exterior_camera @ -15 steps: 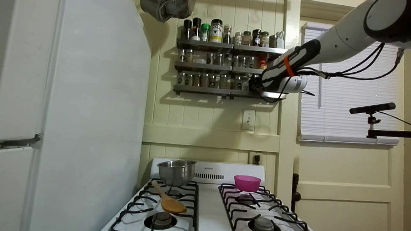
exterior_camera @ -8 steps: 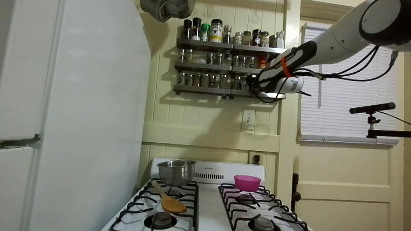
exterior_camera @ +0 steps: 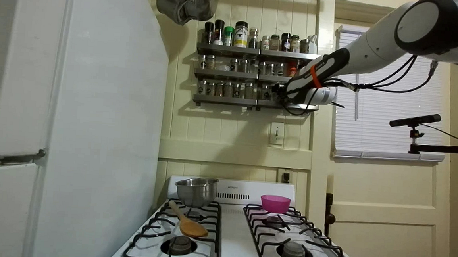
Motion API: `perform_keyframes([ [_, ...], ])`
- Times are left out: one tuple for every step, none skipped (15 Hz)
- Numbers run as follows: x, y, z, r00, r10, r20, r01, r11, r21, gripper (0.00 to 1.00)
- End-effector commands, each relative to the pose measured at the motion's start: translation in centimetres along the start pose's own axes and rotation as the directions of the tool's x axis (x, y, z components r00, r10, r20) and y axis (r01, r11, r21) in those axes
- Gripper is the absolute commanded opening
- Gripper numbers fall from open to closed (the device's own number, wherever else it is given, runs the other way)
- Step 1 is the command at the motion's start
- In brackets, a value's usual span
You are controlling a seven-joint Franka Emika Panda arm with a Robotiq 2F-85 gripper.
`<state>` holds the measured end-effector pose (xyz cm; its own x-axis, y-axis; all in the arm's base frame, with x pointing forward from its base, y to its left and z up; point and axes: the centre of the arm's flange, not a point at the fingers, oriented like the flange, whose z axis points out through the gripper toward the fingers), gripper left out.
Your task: Move the black bottle from the first shelf to the stove
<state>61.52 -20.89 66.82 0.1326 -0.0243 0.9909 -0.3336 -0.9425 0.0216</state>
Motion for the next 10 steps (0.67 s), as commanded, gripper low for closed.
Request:
perform_keyframes([
  [0.07, 0.84, 1.17, 1.0, 0.004, -0.015, -0.004, 1.0, -0.01, 0.6],
  [0.05, 0.98, 1.24, 1.0, 0.005, -0.017, -0.005, 1.0, -0.012, 0.55],
  [0.06, 1.11, 1.33, 1.0, 0.007, -0.018, -0.007, 1.0, -0.015, 0.51],
  [0.09, 1.26, 1.45, 1.0, 0.007, -0.021, -0.008, 1.0, -0.017, 0.46],
  [0.14, 1.29, 1.48, 1.0, 0.007, -0.022, -0.007, 1.0, -0.018, 0.41],
  [0.04, 1.32, 1.68, 1.0, 0.007, -0.024, -0.008, 1.0, -0.017, 0.42],
  [0.0, 1.3, 1.72, 1.0, 0.008, -0.024, -0.009, 1.0, -0.015, 0.35],
  [0.02, 1.28, 1.68, 1.0, 0.008, -0.024, -0.009, 1.0, -0.014, 0.37],
  [-0.01, 1.31, 1.71, 1.0, 0.009, -0.025, -0.009, 1.0, -0.013, 0.36],
  [0.0, 1.29, 1.7, 1.0, 0.009, -0.025, -0.009, 1.0, -0.012, 0.32],
])
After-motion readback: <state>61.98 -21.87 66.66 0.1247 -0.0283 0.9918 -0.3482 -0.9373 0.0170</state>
